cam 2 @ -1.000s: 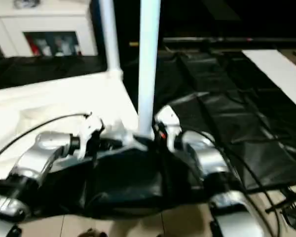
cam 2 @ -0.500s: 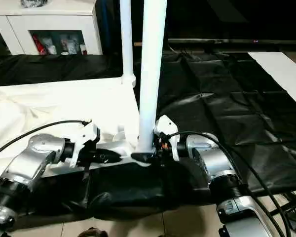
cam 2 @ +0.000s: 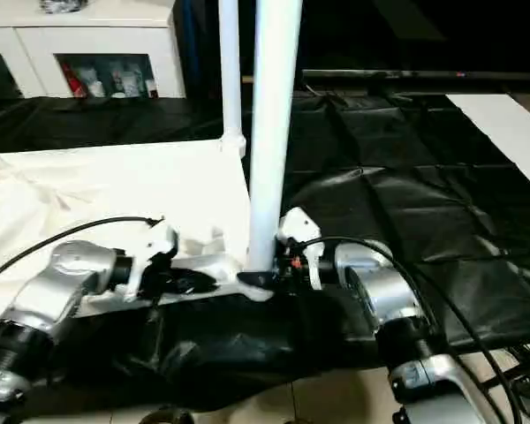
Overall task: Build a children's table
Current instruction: Rotate leg to tighten
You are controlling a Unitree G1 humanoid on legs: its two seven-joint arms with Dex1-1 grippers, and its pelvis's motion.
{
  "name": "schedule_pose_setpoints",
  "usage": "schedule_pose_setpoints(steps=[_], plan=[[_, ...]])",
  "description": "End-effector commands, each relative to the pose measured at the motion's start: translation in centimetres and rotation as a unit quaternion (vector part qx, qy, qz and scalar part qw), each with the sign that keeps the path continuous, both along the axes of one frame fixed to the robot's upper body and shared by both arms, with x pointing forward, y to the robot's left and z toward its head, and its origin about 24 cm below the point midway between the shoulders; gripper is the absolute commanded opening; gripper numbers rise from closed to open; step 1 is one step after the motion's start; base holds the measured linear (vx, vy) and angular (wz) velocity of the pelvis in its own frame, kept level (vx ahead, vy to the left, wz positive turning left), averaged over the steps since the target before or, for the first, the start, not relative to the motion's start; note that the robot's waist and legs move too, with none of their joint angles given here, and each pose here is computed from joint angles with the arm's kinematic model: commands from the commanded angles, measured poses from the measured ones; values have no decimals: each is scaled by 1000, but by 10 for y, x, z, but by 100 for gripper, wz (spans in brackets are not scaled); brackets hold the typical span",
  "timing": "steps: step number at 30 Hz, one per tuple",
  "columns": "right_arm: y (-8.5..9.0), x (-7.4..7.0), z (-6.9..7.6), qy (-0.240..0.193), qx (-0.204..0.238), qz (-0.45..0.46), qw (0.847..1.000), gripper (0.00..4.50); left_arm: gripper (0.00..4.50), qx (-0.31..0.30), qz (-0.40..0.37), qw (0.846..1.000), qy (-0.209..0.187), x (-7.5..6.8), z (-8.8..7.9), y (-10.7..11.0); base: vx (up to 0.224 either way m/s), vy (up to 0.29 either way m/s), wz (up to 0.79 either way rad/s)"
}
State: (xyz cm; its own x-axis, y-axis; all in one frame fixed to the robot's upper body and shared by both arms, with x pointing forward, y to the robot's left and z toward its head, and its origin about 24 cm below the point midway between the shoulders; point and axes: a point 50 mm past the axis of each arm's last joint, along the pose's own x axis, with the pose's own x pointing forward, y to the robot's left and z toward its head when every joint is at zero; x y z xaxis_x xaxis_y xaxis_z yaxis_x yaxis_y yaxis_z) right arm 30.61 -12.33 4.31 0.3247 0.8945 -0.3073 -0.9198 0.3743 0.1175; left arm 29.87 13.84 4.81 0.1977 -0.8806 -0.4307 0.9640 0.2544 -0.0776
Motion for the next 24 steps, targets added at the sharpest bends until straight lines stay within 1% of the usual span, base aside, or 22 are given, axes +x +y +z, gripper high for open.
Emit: schedule_pose_setpoints(steps=[1, 2, 3, 5, 7, 9, 12, 13, 15, 16, 17, 18, 20, 21, 24], plan=[[27, 2, -14, 6, 8, -54, 998, 263, 0, -29, 76, 995, -60, 24, 20, -16, 0, 0, 0], [32, 6, -18, 5, 7, -100, 995, 263, 0, -28, 95, 993, -67, 29, 21, -21, 0, 0, 0], [33, 8, -19, 8, 7, -115, 993, 263, 0, -28, 100, 992, -68, 30, 21, -23, 0, 0, 0], [41, 16, -24, 30, 12, -185, 982, 263, 0, -29, 131, 988, -74, 38, 22, -33, 0, 0, 0], [48, 20, -26, 46, 24, -223, 973, 263, 0, -32, 150, 985, -78, 43, 23, -40, 0, 0, 0], [59, 24, -24, 54, 34, -250, 966, 263, 0, -40, 170, 981, -83, 47, 26, -49, 0, 0, 0], [68, 27, -23, 57, 35, -264, 962, 263, 0, -45, 168, 981, -89, 47, 27, -55, 0, 0, 0], [71, 28, -22, 53, 34, -264, 962, 263, 0, -48, 165, 981, -90, 46, 27, -57, 0, 0, 0], [78, 28, -18, 33, 35, -249, 967, 263, 0, -54, 154, 983, -89, 43, 26, -60, 0, 0, 0], [79, 28, -16, 29, 43, -239, 970, 319, 0, -56, 149, 983, -88, 42, 25, -60, 0, 0, 0], [81, 28, -14, 30, 55, -229, 971, 319, 0, -58, 141, 985, -87, 41, 24, -59, 0, 0, 0], [81, 28, -14, 31, 59, -227, 972, 335, 0, -58, 138, 985, -87, 40, 24, -58, 0, 0, 0], [80, 28, -12, 34, 70, -214, 974, 342, 0, -56, 131, 986, -87, 39, 23, -55, 0, 0, 0], [76, 27, -11, 26, 68, -196, 978, 369, 0, -55, 124, 987, -88, 37, 22, -50, 0, 0, 0], [67, 25, -9, 8, 55, -153, 987, 389, 0, -54, 107, 989, -85, 33, 21, -43, 0, 0, 0]])
